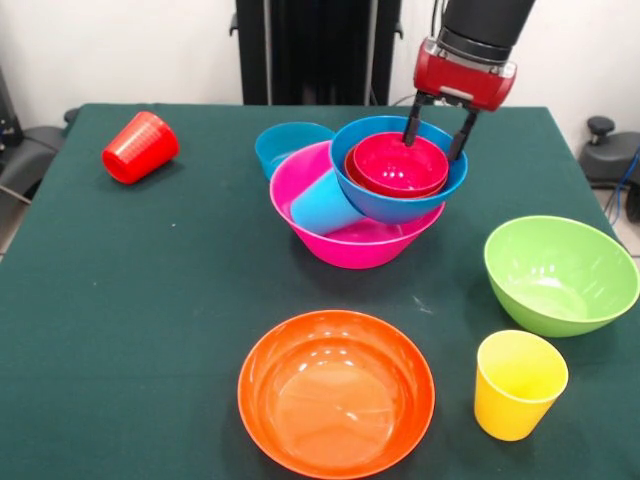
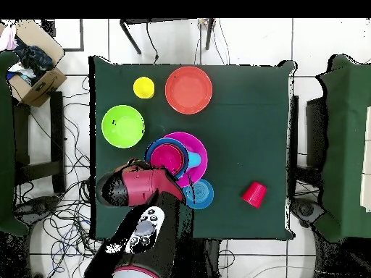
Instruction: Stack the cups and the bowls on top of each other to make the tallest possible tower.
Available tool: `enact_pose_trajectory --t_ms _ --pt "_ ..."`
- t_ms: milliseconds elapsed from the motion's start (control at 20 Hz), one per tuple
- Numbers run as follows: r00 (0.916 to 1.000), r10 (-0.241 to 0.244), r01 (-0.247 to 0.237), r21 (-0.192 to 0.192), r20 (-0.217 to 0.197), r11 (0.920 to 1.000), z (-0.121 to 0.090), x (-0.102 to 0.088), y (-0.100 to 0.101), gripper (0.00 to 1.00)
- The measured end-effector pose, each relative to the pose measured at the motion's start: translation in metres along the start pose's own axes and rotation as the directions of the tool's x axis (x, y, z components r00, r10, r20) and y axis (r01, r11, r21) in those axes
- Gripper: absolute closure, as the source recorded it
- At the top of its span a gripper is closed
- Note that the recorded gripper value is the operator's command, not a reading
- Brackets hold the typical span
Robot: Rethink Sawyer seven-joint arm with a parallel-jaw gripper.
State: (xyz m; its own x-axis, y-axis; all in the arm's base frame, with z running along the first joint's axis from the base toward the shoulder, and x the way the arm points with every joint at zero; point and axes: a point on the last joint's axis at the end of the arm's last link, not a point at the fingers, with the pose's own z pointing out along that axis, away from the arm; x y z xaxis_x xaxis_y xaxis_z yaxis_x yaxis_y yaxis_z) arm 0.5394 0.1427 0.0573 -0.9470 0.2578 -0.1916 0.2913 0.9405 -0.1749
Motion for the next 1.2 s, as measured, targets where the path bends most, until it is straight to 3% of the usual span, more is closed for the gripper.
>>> enact_pose_trajectory --t_ms 550,1200 --pt "0.9998 -0.017 0.016 0.045 0.012 0.9989 -0.003 -0.008 -0.002 0.00" --pt "0.9981 0.013 -0.008 0.077 -0.061 0.9970 -0.018 -0.050 0.003 0.00"
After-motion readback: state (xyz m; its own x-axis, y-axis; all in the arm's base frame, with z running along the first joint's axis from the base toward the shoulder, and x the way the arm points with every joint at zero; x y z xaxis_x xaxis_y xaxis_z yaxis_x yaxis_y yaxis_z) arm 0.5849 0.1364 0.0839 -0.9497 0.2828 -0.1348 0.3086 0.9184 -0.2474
